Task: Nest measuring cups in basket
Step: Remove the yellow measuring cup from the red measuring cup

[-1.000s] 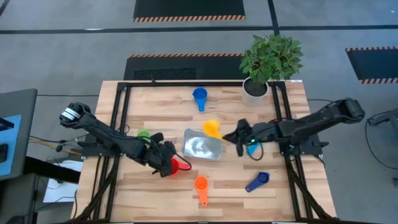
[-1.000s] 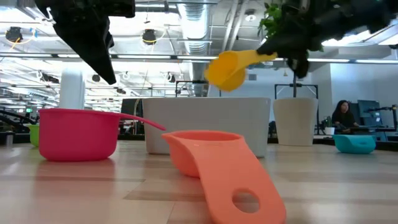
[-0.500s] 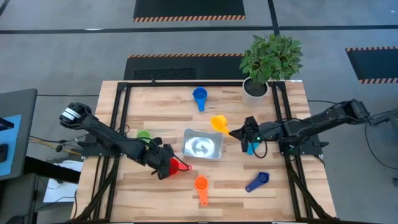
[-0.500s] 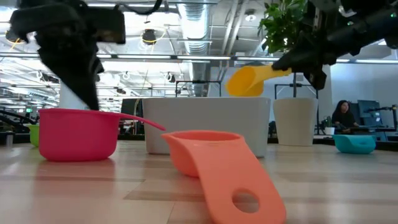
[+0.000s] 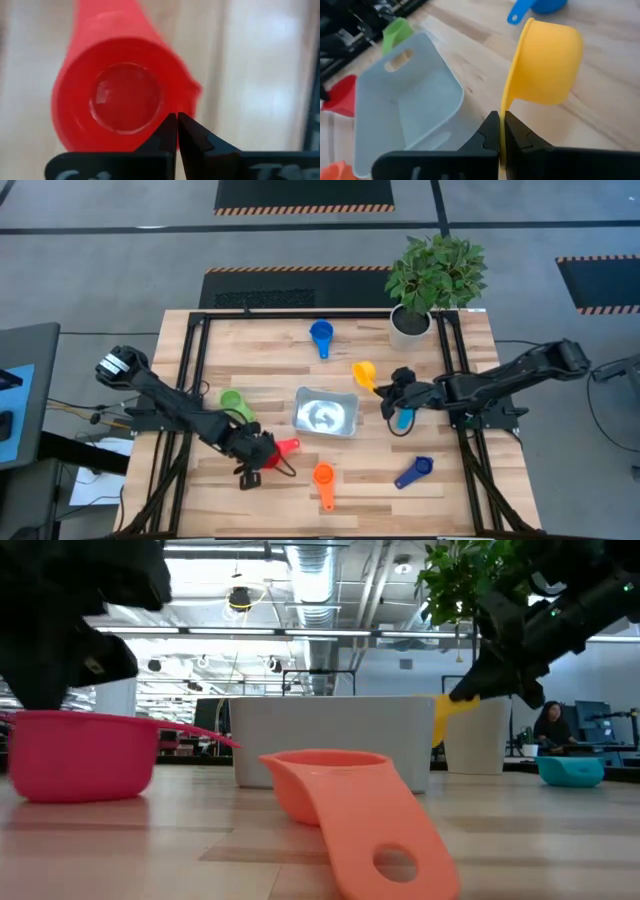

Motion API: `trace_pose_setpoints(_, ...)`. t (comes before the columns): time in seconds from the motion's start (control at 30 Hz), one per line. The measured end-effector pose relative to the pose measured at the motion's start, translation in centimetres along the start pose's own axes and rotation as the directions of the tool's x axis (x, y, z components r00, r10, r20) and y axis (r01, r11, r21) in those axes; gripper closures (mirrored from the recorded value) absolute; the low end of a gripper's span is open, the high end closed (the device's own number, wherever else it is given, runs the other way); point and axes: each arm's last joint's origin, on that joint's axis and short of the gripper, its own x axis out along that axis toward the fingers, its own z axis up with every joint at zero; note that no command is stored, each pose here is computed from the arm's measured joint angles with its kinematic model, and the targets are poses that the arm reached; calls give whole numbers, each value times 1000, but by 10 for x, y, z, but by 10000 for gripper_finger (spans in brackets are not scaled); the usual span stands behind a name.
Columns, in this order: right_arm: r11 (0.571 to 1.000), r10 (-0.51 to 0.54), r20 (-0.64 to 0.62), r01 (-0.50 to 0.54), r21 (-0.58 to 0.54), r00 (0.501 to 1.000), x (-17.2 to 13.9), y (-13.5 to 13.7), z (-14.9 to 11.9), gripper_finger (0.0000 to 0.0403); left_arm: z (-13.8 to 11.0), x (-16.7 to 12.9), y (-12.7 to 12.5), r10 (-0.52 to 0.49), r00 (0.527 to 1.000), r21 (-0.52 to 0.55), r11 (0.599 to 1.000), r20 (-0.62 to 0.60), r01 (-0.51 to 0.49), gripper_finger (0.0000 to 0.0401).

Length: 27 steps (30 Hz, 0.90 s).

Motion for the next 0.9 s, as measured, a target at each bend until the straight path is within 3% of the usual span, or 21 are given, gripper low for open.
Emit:
trace_pose_setpoints(0.2, 999, -43, -36, 43, 19, 998, 8, -3, -7, 384, 3, -8, -13, -14, 1000, 70, 997, 20, 12, 401)
trace_pose_setpoints(0.47, 998, 50, 39, -51, 27, 998, 1, 6, 2, 389, 20, -31, -17, 222, 961, 126, 961, 167, -244, 401)
trace_pose_setpoints(0.6, 992, 124, 132, -121, -32, 984, -7, 12, 15, 385, 28, -42, -16, 367, 887, 85, 911, 280, -404, 401)
trace_pose_setpoints(0.73, 956, 281, 248, -249, -155, 927, -19, 27, 28, 389, 39, -50, -14, 516, 716, -31, 820, 470, -572, 401)
trace_pose_setpoints(0.8, 921, 374, 269, -320, -223, 888, -25, 35, 31, 392, 48, -51, -13, 518, 671, -68, 815, 530, -575, 399)
trace_pose_setpoints(0.9, 888, 444, 281, -375, -267, 851, -30, 41, 31, 393, 59, -50, -10, 480, 669, -55, 833, 568, -550, 387)
